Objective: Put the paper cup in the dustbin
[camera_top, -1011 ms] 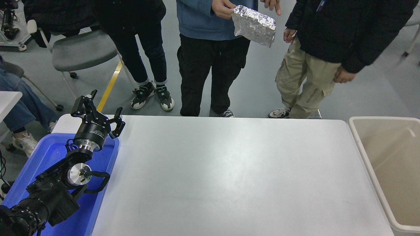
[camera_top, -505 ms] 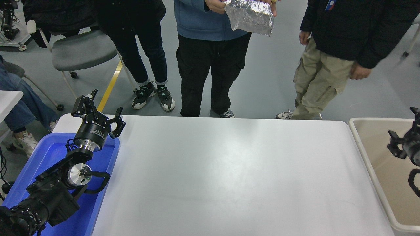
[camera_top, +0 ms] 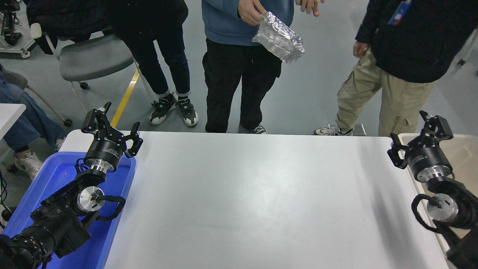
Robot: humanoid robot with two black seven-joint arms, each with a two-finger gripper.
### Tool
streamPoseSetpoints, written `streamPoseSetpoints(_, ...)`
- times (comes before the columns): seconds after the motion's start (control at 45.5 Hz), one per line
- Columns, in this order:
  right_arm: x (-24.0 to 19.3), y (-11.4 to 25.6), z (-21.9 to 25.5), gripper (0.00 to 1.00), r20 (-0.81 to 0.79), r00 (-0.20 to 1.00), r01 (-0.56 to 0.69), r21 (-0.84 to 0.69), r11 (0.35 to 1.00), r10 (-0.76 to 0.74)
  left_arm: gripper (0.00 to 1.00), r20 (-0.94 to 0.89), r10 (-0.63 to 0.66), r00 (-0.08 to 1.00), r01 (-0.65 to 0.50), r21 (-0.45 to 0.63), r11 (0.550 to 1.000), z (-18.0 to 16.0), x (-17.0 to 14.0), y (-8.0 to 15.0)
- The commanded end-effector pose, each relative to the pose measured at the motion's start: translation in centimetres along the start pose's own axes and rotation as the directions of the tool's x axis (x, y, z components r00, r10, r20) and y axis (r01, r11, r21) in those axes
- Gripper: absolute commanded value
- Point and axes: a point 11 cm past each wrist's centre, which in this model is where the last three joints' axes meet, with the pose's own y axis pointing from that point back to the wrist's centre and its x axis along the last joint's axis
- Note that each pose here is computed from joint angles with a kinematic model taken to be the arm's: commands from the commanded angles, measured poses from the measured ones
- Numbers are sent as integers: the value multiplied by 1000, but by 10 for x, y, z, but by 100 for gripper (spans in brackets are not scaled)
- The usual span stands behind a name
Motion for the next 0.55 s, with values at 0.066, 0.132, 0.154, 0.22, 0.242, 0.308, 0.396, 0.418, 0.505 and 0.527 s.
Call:
streamPoseSetpoints(0.066,-18,12,25,100,63,998,3,31,1000,-5,100,0,-1,1000,1,-1,1000,0,0,0)
streamPoseSetpoints(0.132,-17,14,29,100,67,998,-2,26,1000,0,100,0,-1,1000,1,0,1000,0,0,-1)
streamPoseSetpoints(0.154,-18,14,30,100,71,998,-1,27,1000,-1,100,1,1,1000,-1,-1,1000,1,0,0)
streamPoseSetpoints(0.22,-22,15,33,100,80,997,1,29,1000,-3,100,0,-1,1000,1,-1,1000,0,0,-1)
streamPoseSetpoints(0.242,-22,15,33,100,81,997,0,32,999,-3,100,0,0,1000,0,0,1000,0,0,0)
streamPoseSetpoints(0.308,-21,14,32,100,83,997,-3,35,999,0,100,0,-1,1000,1,-1,1000,0,0,-1)
streamPoseSetpoints(0.396,-20,14,30,100,86,996,-6,39,999,3,100,0,-1,1000,1,-1,1000,0,0,-1)
streamPoseSetpoints(0.418,-20,14,30,100,86,996,-7,40,999,4,100,0,-1,1000,1,0,1000,0,0,-1)
streamPoseSetpoints(0.505,-20,14,30,100,86,996,-7,40,999,4,100,0,0,1000,0,1,1000,0,0,0)
streamPoseSetpoints(0.527,-20,14,30,100,86,996,-7,40,999,4,100,0,0,1000,0,0,1000,0,0,0)
